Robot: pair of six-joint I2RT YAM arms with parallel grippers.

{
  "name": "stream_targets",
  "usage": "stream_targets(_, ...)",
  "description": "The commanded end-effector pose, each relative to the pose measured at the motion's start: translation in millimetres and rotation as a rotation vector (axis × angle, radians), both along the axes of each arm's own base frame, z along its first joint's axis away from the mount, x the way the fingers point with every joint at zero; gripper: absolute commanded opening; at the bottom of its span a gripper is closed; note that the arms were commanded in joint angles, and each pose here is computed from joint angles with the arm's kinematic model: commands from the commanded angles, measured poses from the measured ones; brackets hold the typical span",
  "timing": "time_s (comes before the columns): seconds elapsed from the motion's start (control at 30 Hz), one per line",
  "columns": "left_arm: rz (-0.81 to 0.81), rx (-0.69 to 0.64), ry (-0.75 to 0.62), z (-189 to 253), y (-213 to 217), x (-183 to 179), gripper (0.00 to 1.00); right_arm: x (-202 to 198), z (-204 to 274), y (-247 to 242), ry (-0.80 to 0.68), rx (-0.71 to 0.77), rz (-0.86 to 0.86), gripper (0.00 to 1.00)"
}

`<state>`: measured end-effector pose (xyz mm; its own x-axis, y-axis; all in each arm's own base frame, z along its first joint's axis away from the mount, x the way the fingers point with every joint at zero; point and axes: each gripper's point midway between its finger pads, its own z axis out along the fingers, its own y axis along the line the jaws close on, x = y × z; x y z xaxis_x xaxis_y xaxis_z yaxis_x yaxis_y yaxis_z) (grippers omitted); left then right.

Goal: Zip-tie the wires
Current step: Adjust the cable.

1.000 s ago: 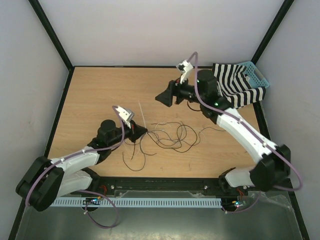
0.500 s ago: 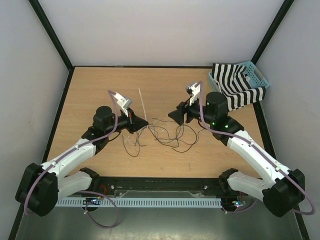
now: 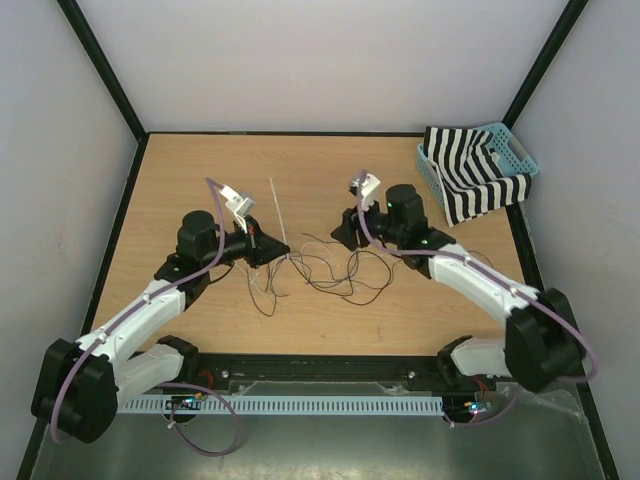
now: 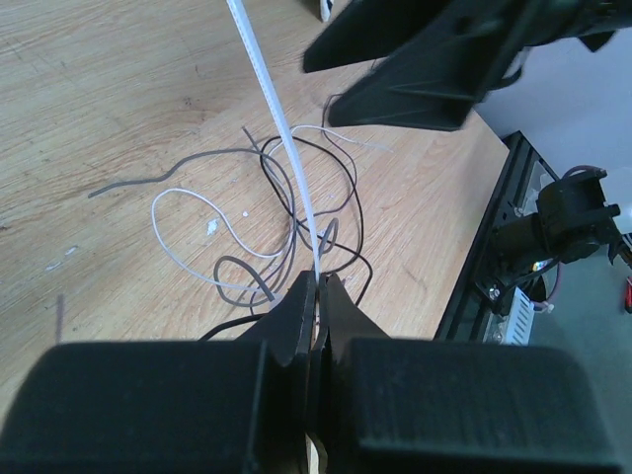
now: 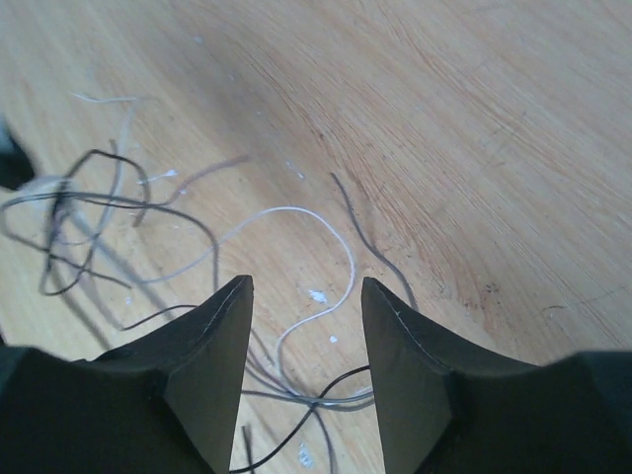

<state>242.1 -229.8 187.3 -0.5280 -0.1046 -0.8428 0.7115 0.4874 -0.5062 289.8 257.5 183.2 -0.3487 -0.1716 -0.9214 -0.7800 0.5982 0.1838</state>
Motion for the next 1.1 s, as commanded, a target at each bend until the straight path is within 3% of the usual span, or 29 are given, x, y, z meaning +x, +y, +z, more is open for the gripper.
stream_targets(0.0,-0.022,-0.029,-0.021,16.4,1.0,-3.3,0.0,29.8,-13.6,12.6,0.01,-0.063,0.006,0.59)
stream_targets(0.37,-0.024,-0.035,-0.008,16.6,2.1,-4.7,0.0,42.8,-100.5,29.6,0.237,-0.184,0.057,0.63)
stream_targets(0.83,-0.017,-0.03,0.005,12.7,2.9,-3.3,0.0,33.1,-160.9,45.7,0.268,-0.378,0.073,0.62)
stream_targets(0.93,-0.014,-0.027,0.009,10.7,3.2,-3.1,0.0,34.6,-166.8,48.4,0.264,-0.393,0.066,0.54)
stream_targets(1.07,-0.012,-0.027,0.01,10.2,3.4,-3.2,0.0,40.4,-166.5,50.0,0.26,-0.395,0.041,0.26)
